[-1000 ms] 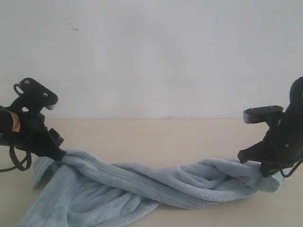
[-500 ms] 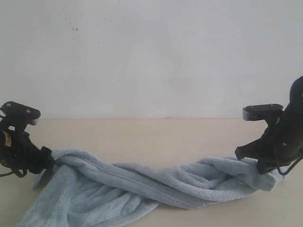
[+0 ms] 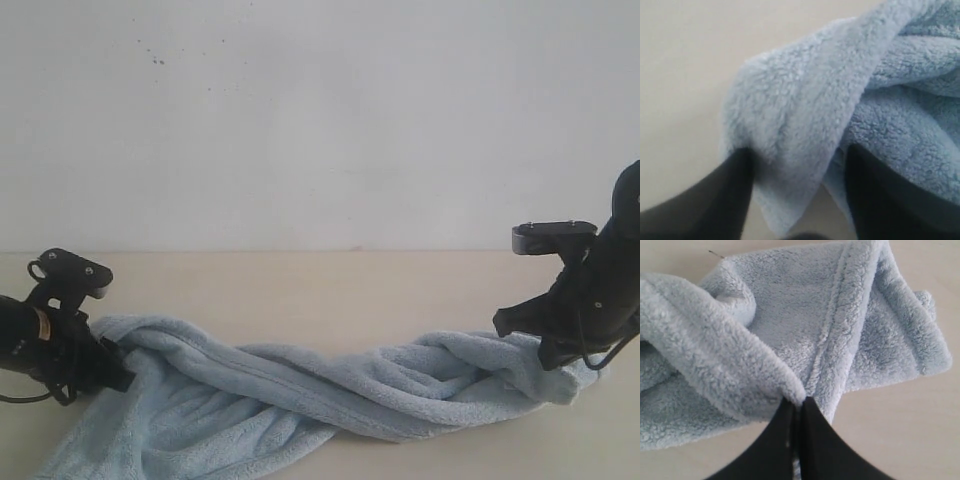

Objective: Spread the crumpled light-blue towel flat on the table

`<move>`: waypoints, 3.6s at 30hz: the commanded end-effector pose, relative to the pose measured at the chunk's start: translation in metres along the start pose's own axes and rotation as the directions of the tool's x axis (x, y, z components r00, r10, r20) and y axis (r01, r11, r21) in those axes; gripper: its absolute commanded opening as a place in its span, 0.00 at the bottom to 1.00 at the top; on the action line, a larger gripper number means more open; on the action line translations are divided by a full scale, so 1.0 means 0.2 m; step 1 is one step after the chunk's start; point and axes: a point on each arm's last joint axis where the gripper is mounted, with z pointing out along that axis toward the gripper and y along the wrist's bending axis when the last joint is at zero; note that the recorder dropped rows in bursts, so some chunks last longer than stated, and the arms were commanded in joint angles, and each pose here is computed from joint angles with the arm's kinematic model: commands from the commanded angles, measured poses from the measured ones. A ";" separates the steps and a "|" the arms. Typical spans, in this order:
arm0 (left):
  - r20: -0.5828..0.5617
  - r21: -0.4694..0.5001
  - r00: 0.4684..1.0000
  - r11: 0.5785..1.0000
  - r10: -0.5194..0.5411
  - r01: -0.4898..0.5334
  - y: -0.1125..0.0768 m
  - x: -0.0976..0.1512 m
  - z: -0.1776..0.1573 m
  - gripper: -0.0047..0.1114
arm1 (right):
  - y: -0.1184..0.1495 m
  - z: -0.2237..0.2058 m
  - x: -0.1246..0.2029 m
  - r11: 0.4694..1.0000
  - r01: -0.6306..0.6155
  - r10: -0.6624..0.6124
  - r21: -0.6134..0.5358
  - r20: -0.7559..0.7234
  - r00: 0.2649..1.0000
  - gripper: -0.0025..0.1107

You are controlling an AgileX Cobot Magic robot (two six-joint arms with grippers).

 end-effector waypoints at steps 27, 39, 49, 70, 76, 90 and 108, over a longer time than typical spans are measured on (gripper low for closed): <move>0.528 -0.199 0.847 0.961 -0.061 0.193 0.15 -0.23 -1.33 0.07 | 0.03 -0.73 0.03 0.991 0.099 -0.125 0.095 0.344 0.931 0.02; 0.431 -0.095 0.892 0.990 0.138 -0.107 -0.12 0.15 -1.85 0.07 | 0.05 -1.49 0.46 0.965 0.044 -0.200 0.257 0.619 0.759 0.02; 0.411 -0.062 0.895 0.985 0.173 -0.162 -0.16 0.27 -1.84 0.07 | 0.12 -1.27 0.29 0.962 0.152 -0.252 0.227 0.522 0.815 0.02; 0.119 -0.049 0.957 0.964 0.265 -0.261 -0.16 0.01 -0.68 0.07 | 0.11 -0.27 -0.17 0.934 0.279 -0.347 0.222 0.392 0.852 0.09; 0.041 -0.006 0.978 0.979 0.206 -0.206 -0.16 0.02 -0.51 0.07 | 0.10 -0.20 -0.16 0.934 0.286 -0.348 0.214 0.363 0.864 0.47; 0.012 0.006 0.999 0.999 0.034 -0.034 -0.16 -0.02 -0.53 0.07 | -0.01 -0.50 0.07 0.900 0.298 -0.301 0.319 -0.041 0.953 0.55; 0.019 0.023 0.999 0.999 -0.027 0.026 -0.16 -0.02 -0.53 0.07 | 0.08 -0.10 0.45 0.915 0.403 -0.398 0.022 -0.111 0.911 0.34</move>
